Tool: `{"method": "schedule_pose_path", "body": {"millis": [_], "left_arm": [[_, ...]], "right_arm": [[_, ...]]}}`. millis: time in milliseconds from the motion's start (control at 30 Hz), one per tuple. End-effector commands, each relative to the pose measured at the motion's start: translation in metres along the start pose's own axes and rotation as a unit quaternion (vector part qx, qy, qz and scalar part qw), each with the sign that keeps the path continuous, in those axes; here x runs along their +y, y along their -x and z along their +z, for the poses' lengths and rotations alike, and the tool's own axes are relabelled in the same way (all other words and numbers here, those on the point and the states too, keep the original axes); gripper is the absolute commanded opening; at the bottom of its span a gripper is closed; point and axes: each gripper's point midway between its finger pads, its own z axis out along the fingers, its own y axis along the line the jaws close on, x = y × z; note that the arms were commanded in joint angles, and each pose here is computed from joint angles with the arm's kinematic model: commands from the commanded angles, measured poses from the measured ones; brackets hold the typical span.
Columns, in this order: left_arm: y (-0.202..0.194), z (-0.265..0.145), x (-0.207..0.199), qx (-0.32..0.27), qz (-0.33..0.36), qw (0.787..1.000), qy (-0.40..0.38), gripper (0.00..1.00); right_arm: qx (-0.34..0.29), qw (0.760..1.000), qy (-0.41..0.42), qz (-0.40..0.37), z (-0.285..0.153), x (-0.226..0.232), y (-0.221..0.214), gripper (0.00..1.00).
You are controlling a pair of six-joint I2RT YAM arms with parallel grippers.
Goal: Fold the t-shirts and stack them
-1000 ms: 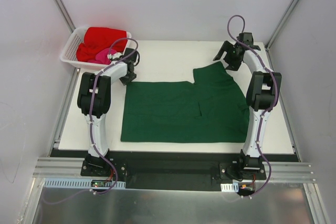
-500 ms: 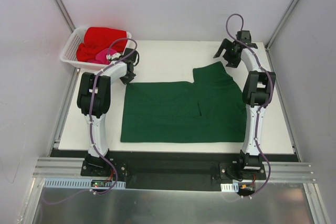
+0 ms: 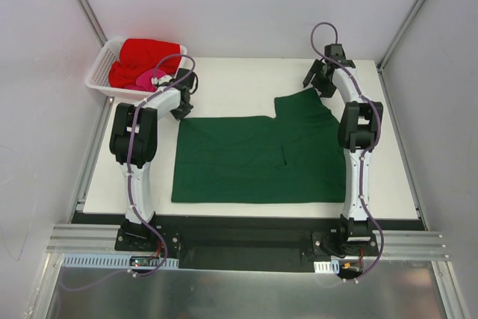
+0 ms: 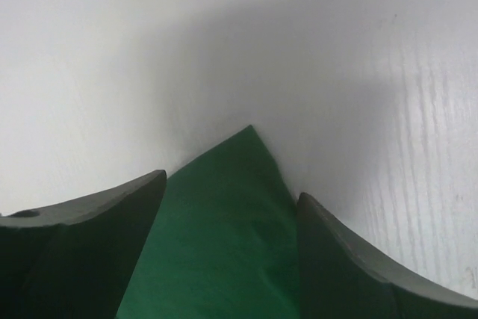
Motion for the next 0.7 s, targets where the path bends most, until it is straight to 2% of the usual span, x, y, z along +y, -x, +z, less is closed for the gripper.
{"method": "schedule_pose_path", "body": {"millis": [0,33,100,133,167,200,300,500,600,667], "left_arm": [[-0.015,-0.007,-0.001,0.029,0.013,0.999,-0.006,0.00],[-0.014,-0.008,-0.002,0.028,0.012,0.999,-0.009,0.00],[-0.015,-0.008,-0.003,0.030,0.012,0.999,-0.010,0.00],[-0.015,-0.008,-0.004,0.031,0.011,0.999,-0.012,0.00],[-0.014,-0.008,-0.003,0.031,0.011,0.999,-0.011,0.00],[-0.015,-0.008,-0.003,0.031,0.011,0.999,-0.012,0.00],[-0.015,-0.009,-0.004,0.032,0.013,0.999,-0.015,0.00],[-0.019,-0.017,-0.004,0.043,0.012,0.999,-0.029,0.00],[-0.025,-0.017,0.000,0.049,0.016,0.998,-0.030,0.00],[-0.026,-0.017,0.002,0.049,0.018,0.998,-0.030,0.00]], "right_arm": [[0.018,0.998,-0.064,0.018,0.006,-0.013,-0.019,0.71],[0.024,0.997,-0.074,0.020,0.007,-0.017,-0.024,0.64],[0.033,0.996,-0.078,0.026,0.006,-0.019,-0.028,0.58],[0.039,0.996,-0.076,0.028,0.008,-0.019,-0.031,0.47],[0.040,0.996,-0.073,0.032,0.009,-0.017,-0.032,0.40],[0.044,0.996,-0.075,0.033,0.009,-0.019,-0.033,0.26],[0.053,0.995,-0.079,0.037,0.006,-0.022,-0.038,0.06],[0.080,0.991,-0.092,0.063,-0.010,-0.052,-0.052,0.01],[0.101,0.988,-0.110,0.051,-0.027,-0.068,-0.068,0.01],[0.091,0.989,-0.106,0.043,-0.044,-0.069,-0.068,0.01]]}}
